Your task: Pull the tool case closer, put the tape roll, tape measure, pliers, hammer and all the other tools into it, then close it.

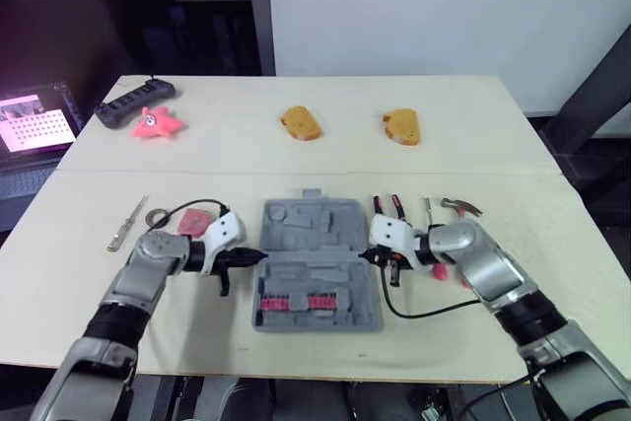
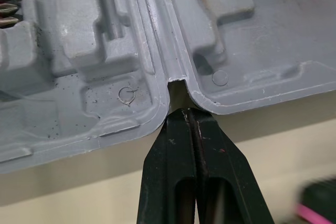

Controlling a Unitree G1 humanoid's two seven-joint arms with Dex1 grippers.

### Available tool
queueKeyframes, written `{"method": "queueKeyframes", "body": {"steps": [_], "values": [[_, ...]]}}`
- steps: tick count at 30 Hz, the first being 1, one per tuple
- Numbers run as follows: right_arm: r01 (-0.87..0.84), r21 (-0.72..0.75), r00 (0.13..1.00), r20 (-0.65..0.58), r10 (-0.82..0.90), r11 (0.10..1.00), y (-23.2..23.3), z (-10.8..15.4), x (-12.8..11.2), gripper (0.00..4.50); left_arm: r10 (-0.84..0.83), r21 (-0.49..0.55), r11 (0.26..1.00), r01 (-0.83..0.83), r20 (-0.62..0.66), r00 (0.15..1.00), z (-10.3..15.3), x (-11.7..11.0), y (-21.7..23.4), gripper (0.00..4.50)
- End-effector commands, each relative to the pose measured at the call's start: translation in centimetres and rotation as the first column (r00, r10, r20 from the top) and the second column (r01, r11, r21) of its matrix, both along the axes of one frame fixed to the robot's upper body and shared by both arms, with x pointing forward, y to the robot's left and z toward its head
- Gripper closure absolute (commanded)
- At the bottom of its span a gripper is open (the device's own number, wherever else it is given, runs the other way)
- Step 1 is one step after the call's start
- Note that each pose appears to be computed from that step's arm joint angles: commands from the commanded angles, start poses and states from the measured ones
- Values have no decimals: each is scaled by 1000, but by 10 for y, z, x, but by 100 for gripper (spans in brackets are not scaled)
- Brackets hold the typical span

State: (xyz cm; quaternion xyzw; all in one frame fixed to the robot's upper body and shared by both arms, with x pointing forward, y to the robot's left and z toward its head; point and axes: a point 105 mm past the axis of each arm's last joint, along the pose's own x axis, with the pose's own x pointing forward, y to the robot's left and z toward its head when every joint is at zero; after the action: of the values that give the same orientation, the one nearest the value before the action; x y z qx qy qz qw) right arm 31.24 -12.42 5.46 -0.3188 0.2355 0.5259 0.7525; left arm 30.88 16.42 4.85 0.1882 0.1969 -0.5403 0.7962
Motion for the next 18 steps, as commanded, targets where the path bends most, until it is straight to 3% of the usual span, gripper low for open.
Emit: {"method": "queueKeyframes", "body": {"steps": [1, 18], "values": [[-52, 54, 999, 6, 51, 997, 16, 7, -13, 442, -30, -26, 999, 30, 15, 999, 9, -9, -5, 450], [-43, 72, 997, -56, 47, 997, 24, 1, -35, 442, 5, -28, 1000, -6, -14, 1000, 1, -24, -7, 450]]}}
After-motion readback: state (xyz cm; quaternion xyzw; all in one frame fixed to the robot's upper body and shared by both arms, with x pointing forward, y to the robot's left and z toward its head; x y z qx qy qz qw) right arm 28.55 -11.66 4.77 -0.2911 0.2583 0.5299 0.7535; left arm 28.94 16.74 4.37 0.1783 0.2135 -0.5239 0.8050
